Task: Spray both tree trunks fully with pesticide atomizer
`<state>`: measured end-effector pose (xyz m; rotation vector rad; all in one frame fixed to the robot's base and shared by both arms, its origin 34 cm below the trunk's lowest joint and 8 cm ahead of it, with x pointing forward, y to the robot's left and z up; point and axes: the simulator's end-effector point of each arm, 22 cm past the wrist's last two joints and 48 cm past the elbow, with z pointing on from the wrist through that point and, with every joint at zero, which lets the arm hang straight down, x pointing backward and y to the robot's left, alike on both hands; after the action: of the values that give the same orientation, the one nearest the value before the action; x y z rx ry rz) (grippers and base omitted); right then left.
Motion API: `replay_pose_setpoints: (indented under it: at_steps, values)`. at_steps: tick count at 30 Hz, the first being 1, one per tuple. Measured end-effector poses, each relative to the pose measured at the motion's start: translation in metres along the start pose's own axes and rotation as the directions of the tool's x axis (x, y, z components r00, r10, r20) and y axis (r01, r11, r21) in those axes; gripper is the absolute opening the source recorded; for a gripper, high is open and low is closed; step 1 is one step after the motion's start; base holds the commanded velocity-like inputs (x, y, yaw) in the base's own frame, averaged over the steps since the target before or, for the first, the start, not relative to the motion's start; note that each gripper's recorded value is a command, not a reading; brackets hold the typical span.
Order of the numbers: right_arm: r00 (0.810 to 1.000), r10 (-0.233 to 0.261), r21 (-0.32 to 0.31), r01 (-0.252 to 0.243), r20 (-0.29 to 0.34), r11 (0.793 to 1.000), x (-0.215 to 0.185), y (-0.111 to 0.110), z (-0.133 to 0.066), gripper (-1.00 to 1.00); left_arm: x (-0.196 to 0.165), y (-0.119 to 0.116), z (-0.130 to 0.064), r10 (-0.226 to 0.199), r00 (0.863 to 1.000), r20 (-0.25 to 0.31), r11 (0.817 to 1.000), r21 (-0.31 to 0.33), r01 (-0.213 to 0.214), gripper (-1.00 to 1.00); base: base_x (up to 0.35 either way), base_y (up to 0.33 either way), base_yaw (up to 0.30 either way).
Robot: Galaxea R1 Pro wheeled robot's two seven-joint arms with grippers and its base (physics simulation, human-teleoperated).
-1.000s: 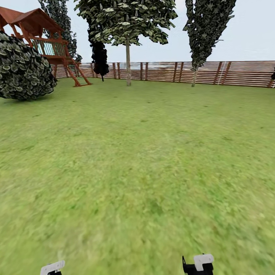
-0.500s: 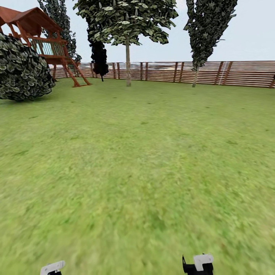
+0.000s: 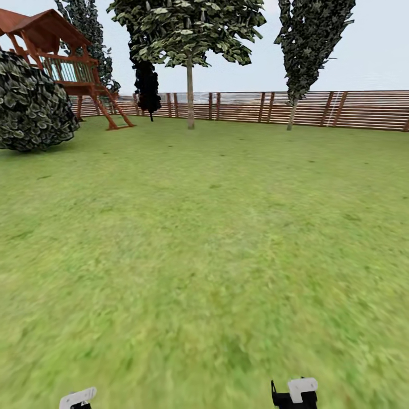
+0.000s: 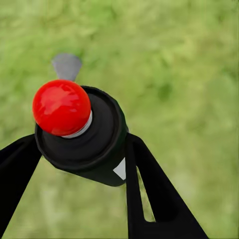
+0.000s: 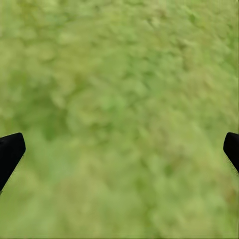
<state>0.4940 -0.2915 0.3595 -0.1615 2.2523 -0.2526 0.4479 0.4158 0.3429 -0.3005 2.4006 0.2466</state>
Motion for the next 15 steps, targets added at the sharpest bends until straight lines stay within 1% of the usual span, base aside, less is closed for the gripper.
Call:
replay_pose_setpoints:
  at_steps: [15]
  values:
    - [1.000,0.000,0.000,0.000,0.000,1.000,0.0000,0.0000,0.0000,1.00,0.0000,0.0001,0.0000,-0.001,1.000,0.000,1.000,0.000,0.001,-1.00,0.338,0.000,0.000]
